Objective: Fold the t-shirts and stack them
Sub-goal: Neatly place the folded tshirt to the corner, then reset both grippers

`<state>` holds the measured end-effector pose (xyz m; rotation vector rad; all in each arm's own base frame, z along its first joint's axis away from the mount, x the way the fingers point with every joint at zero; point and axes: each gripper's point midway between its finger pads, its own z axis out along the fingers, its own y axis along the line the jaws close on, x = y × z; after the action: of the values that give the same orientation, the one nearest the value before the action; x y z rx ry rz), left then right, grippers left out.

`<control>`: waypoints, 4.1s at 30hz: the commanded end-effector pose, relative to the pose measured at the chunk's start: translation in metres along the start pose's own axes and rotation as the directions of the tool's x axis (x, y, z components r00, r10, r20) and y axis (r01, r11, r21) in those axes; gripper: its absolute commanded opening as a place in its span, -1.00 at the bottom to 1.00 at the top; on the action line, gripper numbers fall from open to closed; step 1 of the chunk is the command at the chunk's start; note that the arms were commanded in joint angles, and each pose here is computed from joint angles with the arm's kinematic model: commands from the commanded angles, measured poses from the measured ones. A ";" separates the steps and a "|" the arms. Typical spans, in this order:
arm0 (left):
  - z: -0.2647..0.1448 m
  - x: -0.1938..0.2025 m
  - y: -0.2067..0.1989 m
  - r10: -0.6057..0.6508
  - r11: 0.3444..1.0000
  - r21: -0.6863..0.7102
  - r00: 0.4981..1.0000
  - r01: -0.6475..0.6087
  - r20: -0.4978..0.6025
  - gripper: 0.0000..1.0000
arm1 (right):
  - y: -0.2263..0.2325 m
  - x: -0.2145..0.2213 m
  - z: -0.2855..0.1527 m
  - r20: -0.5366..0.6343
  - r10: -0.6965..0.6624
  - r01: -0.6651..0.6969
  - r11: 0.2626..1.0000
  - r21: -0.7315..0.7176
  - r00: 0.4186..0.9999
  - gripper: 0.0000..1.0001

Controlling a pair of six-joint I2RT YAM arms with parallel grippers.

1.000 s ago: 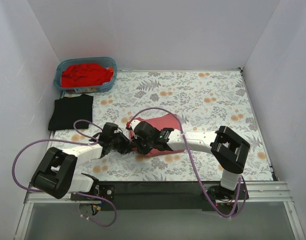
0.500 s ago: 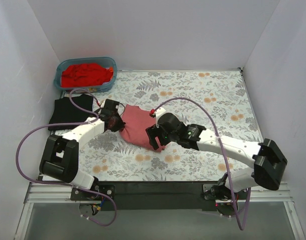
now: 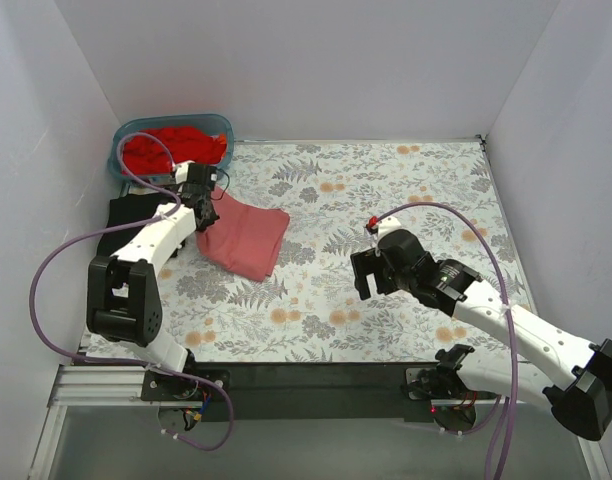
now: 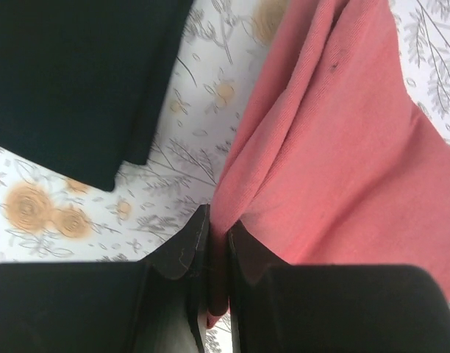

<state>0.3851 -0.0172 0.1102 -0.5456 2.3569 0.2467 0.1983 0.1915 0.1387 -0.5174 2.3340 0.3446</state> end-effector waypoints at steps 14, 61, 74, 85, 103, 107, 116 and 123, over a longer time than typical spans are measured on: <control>0.001 -0.105 0.056 0.005 0.987 -0.161 0.977 0.030 0.212 -1.00 | -0.014 -0.023 0.003 -0.055 -0.034 0.035 0.999 0.017 0.998 0.96; 0.056 -0.134 0.228 -0.327 0.816 -0.370 0.882 0.444 0.338 -1.00 | -0.043 -0.021 0.013 -0.118 -0.043 0.054 0.994 0.093 0.992 0.93; 0.047 -0.123 0.248 -0.292 0.760 -0.454 0.869 0.465 0.400 -1.00 | -0.042 -0.015 0.014 -0.135 -0.031 0.043 0.996 0.082 0.990 0.92; 0.033 -0.128 0.249 -0.276 0.765 -0.446 0.862 0.466 0.426 0.35 | -0.040 -0.014 0.010 -0.135 -0.013 0.024 0.997 0.077 0.991 0.92; -0.074 -0.095 0.061 -0.296 0.944 0.220 0.926 0.246 0.236 0.79 | -0.103 -0.067 -0.018 0.033 0.144 -0.147 0.937 0.318 0.989 0.97; -0.129 -0.078 0.014 -0.230 0.903 0.407 0.956 0.139 0.184 0.80 | -0.128 -0.084 -0.043 0.119 0.188 -0.220 0.902 0.371 0.975 0.97; -0.205 -0.037 0.073 -0.358 0.901 0.329 0.914 0.284 0.191 0.82 | -0.151 -0.100 -0.128 0.364 0.121 -0.288 0.846 0.449 0.923 0.97; -0.222 -0.011 0.103 -0.423 0.890 0.300 0.870 0.344 0.255 0.82 | -0.149 -0.064 -0.140 0.417 0.123 -0.314 0.847 0.429 0.901 0.97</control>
<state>0.2328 -0.0060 0.3056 -0.6910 1.8572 -0.2246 0.2324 0.0308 0.2819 0.0611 1.9865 -0.0151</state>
